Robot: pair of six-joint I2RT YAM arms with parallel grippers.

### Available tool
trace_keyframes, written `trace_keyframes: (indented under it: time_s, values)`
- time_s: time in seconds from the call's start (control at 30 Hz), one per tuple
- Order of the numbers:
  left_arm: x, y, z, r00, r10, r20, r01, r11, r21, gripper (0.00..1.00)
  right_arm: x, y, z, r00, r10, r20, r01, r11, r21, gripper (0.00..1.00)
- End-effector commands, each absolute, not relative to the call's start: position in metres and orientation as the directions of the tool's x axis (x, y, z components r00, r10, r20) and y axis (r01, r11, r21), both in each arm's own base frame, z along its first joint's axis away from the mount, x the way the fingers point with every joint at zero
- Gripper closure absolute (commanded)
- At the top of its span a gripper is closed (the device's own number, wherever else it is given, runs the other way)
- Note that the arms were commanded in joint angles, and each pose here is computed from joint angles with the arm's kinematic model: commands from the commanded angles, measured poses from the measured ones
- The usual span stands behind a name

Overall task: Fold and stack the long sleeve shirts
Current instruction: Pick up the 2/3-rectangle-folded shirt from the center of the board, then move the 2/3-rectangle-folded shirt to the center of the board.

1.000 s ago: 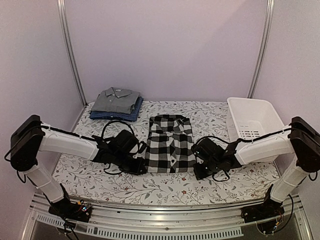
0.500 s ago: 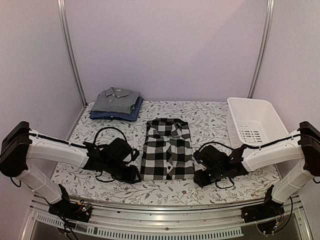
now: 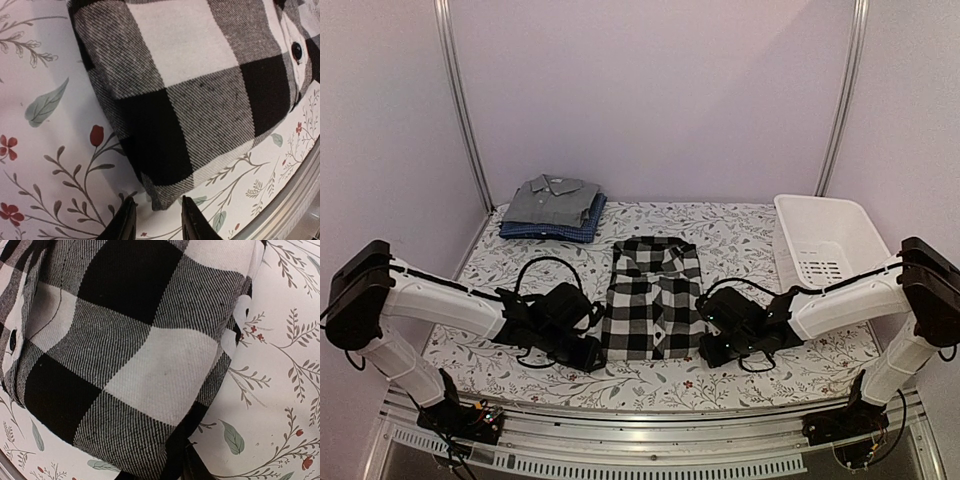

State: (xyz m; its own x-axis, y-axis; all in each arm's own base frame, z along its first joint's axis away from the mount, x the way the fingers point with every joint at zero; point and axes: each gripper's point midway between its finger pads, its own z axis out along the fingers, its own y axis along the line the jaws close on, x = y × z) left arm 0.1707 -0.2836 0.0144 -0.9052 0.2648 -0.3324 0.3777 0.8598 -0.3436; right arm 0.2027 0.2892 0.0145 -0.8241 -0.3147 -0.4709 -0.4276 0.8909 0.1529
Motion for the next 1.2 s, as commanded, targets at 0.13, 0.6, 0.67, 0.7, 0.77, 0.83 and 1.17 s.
trace_keyframes:
  time_s: [0.13,0.6,0.67,0.7,0.77,0.83,1.17]
  values:
    - [0.182,-0.299,0.008,-0.877,0.291,-0.383,0.421,0.850,-0.317,0.72,0.195,0.278,-0.003,-0.837,-0.358,-0.413,-0.434,0.895,0.105,0.88]
    - [0.138,-0.291,0.048,-0.866,0.338,-0.370,0.457,0.834,-0.309,1.00,0.163,0.273,0.046,-0.844,-0.335,-0.418,-0.430,0.889,0.157,1.00]
    - [0.134,-0.292,0.066,-0.858,0.333,-0.391,0.463,0.831,-0.308,1.00,0.158,0.277,0.065,-0.843,-0.323,-0.431,-0.431,0.884,0.180,1.00]
    - [0.135,-0.291,0.076,-0.855,0.325,-0.404,0.461,0.833,-0.305,1.00,0.157,0.276,0.073,-0.845,-0.320,-0.429,-0.427,0.886,0.181,1.00]
    - [0.144,-0.293,0.098,-0.840,0.303,-0.450,0.463,0.833,-0.303,1.00,0.162,0.280,0.095,-0.840,-0.297,-0.455,-0.418,0.887,0.194,1.00]
    - [0.160,-0.299,0.121,-0.826,0.280,-0.489,0.469,0.822,-0.323,1.00,0.180,0.289,0.128,-0.828,-0.257,-0.498,-0.406,0.888,0.218,1.00]
    - [0.357,-0.307,0.120,-0.832,0.139,-0.536,0.421,0.788,-0.449,1.00,0.385,0.284,0.151,-0.808,-0.005,-0.590,-0.227,0.926,0.303,1.00]
